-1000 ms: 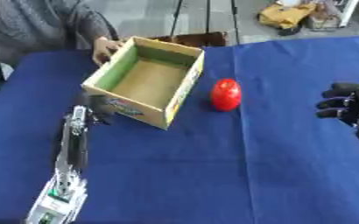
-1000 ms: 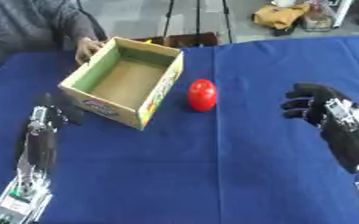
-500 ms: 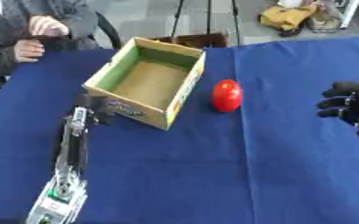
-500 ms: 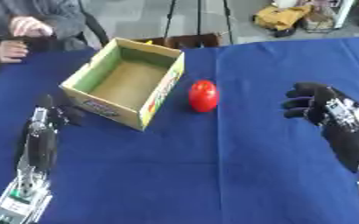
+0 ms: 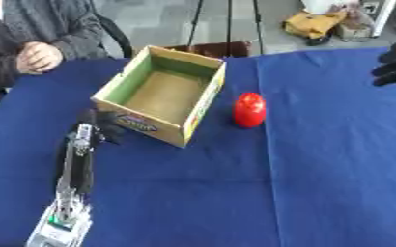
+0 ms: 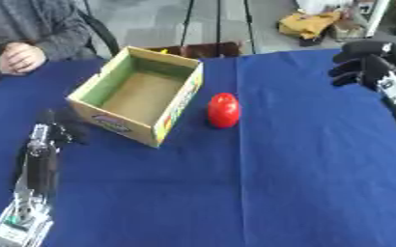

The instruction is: Pick up objects on the table and place them in the box.

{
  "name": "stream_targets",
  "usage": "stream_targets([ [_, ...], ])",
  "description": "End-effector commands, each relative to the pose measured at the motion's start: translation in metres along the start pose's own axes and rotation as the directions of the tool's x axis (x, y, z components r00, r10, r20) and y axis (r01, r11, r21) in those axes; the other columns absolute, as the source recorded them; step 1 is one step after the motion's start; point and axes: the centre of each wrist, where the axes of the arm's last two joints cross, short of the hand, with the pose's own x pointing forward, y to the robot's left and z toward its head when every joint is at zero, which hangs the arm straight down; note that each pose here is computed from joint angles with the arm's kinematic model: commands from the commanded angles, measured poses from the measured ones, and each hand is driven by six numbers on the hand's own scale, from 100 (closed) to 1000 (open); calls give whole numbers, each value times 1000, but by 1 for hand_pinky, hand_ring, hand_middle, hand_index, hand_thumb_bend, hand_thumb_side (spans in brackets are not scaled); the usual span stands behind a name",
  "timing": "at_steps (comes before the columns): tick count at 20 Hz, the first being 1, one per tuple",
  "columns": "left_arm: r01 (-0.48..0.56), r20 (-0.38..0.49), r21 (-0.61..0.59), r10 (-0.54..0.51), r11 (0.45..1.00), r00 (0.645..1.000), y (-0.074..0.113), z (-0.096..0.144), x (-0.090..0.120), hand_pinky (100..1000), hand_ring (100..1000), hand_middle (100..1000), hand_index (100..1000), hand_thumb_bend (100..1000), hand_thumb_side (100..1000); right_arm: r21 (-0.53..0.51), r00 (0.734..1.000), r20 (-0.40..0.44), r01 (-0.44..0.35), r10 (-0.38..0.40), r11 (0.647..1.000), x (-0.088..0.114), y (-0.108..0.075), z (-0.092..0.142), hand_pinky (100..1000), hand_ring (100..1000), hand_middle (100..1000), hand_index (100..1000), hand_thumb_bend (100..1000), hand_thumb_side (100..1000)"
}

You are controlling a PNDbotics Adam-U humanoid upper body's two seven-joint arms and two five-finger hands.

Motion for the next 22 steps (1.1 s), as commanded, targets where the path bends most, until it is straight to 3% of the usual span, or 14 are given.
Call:
stream_targets([
  [1,4,16,-18,-3,1000,1000,2,-2,4,491,559,592,693,350,1000,63,995,22,-104,102,993,8,-23,-14,702,739,738,827,244,556],
  [6,-1,19,-51,2,999,1000,-1,-3,5,491,560,593,694,347,1000,165,969,10,-247,249,955,-11,-44,-40,721,793,790,864,357,559],
  [7,-3,21,-57,4,998,1000,-2,-3,6,491,560,593,694,344,1000,193,962,-2,-268,274,944,-17,-47,-43,725,801,798,870,332,534],
  [8,-5,23,-62,6,998,1000,-2,-4,7,491,560,593,694,347,1000,218,955,-17,-284,295,934,-24,-50,-47,729,807,803,874,390,567],
  [13,-16,30,-85,19,996,999,-6,-6,10,491,561,593,695,345,1000,317,927,-84,-323,365,892,-57,-61,-56,758,860,842,909,507,582],
  [14,-18,31,-89,21,996,999,-7,-6,10,491,561,593,695,344,1000,338,921,-91,-330,379,881,-63,-62,-57,770,879,857,913,587,569],
  [18,-21,37,-101,25,995,999,-8,-8,12,491,561,593,695,344,1000,427,886,-83,-382,456,819,-77,-65,-62,803,912,888,923,644,582],
  [22,-23,43,-110,28,994,999,-9,-9,14,490,562,593,695,342,1000,518,845,-34,-442,534,732,-85,-63,-67,820,923,902,918,655,602],
])
